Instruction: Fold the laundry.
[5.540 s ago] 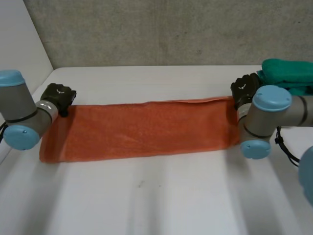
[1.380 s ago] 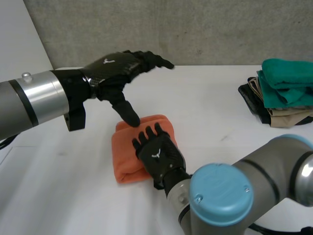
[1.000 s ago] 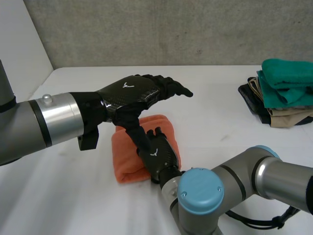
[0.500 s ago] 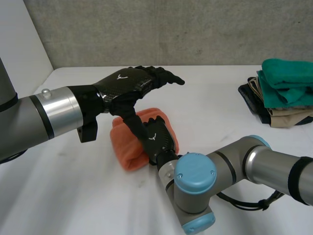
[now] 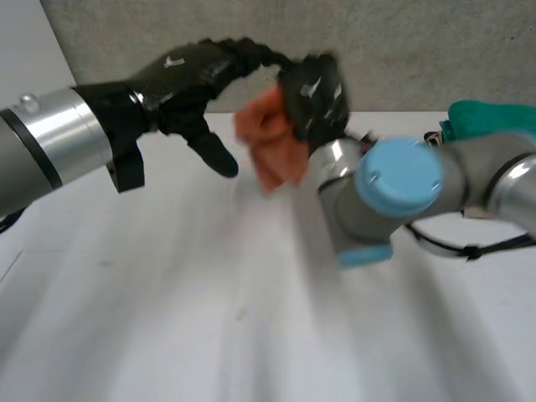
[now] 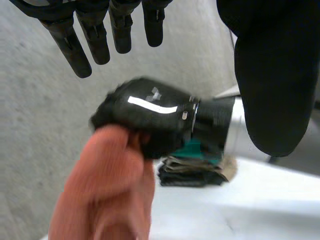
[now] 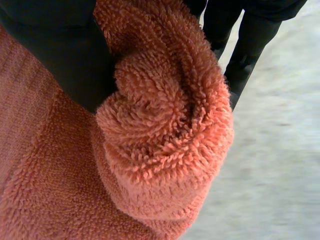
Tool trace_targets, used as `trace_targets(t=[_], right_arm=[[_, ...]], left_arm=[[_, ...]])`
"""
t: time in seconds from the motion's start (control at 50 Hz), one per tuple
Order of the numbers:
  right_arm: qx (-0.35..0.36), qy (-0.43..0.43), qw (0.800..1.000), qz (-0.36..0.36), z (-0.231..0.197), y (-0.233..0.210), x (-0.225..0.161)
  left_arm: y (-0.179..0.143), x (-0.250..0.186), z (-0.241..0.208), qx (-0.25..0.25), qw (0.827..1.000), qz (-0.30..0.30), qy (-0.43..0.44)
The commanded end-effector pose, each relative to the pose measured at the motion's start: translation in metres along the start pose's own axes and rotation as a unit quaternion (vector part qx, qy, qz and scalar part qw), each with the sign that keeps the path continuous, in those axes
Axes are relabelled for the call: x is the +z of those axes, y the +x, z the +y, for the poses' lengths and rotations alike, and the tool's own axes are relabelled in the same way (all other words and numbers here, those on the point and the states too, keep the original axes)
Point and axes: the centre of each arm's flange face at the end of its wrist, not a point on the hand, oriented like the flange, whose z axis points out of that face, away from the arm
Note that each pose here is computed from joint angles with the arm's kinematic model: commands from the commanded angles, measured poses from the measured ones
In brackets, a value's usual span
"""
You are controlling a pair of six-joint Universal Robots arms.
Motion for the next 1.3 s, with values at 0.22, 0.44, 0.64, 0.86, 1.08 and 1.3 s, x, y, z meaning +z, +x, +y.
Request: trace_targets(t=[0.22,0.44,0.64,0.86,1.08,1.3], right_arm=[[-0.061,0.014,0.977,0.205,0.070,0.241,0.040],[-0.040,-0.131,0.984,0.112,0.241,0.288,-0.037],[-0.014,-0.204,0.977,0.066,0.291,0.296,-0.080],[0.070,-0.159,0.978,0.115,0.208,0.320,-0.055],[0.097,-0.291,0.933,0.188,0.160,0.354,-0.088],[-0.203,-0.306,0.847,0.383,0.109,0.441,-0.082]], left_arm=[[0.009,0.005,-0.008,-0.020,0.999,0.004,0.043],[0.022,0.010,0.019,-0.024,0.999,0.019,0.012],[0.025,0.012,0.028,-0.023,0.999,0.022,0.001],[0.032,0.011,0.010,-0.014,0.999,0.028,0.016],[0.046,0.003,0.003,-0.015,0.999,0.036,0.023],[0.052,-0.004,-0.016,-0.012,0.998,0.035,0.057]])
